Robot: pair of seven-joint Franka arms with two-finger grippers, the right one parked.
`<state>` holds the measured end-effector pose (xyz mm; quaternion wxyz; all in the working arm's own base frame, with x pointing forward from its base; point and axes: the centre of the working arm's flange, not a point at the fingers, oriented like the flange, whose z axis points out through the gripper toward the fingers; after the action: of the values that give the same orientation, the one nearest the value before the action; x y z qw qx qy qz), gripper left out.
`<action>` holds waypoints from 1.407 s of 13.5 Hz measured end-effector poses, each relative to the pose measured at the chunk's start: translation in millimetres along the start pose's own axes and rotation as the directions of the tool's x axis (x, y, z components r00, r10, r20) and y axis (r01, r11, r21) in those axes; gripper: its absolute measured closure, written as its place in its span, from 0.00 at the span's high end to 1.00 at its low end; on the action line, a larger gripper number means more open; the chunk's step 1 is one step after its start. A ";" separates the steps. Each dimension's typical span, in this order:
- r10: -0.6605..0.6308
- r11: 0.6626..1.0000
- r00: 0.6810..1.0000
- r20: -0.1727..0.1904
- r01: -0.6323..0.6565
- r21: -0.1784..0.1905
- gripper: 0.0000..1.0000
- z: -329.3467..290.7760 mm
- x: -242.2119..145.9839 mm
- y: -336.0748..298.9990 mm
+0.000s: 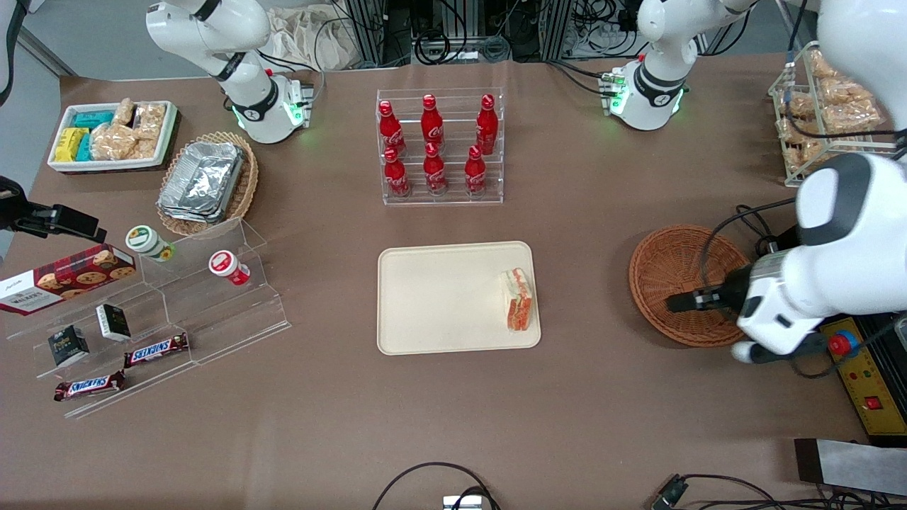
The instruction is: Place sandwich from basket to tray
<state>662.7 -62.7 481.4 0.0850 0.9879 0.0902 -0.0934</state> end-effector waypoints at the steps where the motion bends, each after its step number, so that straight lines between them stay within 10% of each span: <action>1: -0.019 1.000 1.000 -0.002 0.019 0.009 1.00 -9.8 -0.3 -20.4; 6: -0.056 0.988 0.998 -0.021 0.058 0.141 1.00 -25.8 -23.0 -62.3; 19: 0.095 0.976 0.994 -0.059 -0.082 0.200 1.00 -57.0 -83.1 -34.0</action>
<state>585.5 -32.7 548.0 -0.0126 0.9971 0.0391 -0.0644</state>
